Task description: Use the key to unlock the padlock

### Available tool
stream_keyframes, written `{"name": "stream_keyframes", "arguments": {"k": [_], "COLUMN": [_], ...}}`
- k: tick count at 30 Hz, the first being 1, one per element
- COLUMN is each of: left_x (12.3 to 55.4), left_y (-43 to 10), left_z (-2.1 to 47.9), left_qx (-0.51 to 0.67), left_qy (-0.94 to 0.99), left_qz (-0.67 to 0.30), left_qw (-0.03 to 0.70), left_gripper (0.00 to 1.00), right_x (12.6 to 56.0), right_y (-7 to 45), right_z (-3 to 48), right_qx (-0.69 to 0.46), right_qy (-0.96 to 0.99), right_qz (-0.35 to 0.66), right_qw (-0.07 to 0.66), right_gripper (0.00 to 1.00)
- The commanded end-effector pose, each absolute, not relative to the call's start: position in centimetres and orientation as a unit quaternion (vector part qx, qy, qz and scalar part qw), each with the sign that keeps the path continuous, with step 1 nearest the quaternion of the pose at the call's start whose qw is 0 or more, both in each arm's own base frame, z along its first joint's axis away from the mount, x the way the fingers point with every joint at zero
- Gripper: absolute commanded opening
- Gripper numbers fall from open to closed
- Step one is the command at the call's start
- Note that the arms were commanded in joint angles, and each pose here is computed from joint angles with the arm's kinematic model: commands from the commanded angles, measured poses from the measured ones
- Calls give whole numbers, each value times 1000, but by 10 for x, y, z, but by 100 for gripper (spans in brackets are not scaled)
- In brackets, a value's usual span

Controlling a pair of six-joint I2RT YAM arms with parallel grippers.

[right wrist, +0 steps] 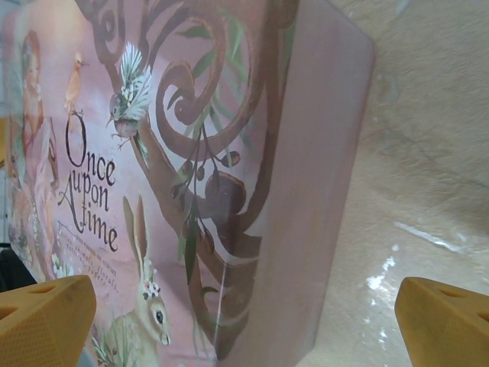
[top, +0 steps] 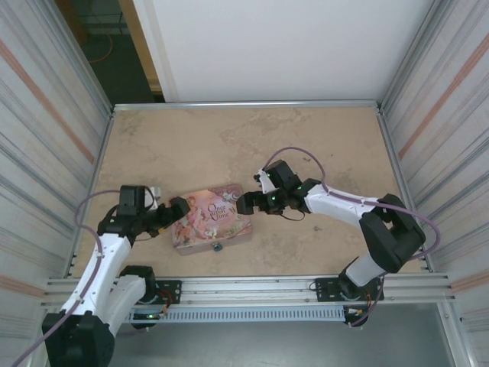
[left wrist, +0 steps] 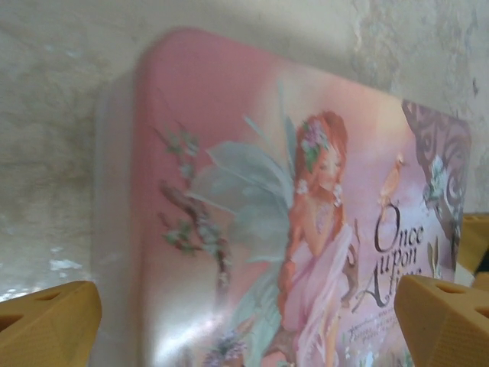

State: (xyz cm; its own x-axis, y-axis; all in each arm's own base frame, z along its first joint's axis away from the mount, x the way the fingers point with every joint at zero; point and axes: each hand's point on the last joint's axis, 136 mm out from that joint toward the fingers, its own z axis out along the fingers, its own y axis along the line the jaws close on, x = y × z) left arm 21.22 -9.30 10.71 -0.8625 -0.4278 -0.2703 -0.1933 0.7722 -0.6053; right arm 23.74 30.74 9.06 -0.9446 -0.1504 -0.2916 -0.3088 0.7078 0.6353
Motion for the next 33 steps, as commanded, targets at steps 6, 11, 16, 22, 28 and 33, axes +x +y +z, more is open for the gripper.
{"name": "stream_keyframes", "arguments": {"k": [6, 11, 16, 22, 28, 33], "left_x": [220, 240, 266, 303, 340, 365], "left_y": [-137, -157, -176, -197, -220, -240], "left_z": [113, 116, 122, 126, 126, 127], "left_qx": [-105, -80, -59, -24, -3, 12], "left_qy": [925, 928, 924, 926, 923, 919], "left_qz": [-311, -312, -323, -324, -338, -350], "left_qw": [192, 189, 194, 193, 186, 182], "left_gripper": [99, 99, 99, 99, 99, 99], "right_x": [234, 237, 245, 257, 268, 283], "right_y": [324, 322, 316, 304, 290, 276], "right_z": [101, 111, 119, 125, 129, 133], "right_qx": [-130, -128, -118, -93, -72, -50], "right_qy": [909, 907, 904, 902, 903, 901], "right_qz": [381, 383, 387, 391, 386, 382], "right_qw": [105, 121, 139, 157, 177, 197], "right_gripper": [99, 99, 99, 99, 100, 100]}}
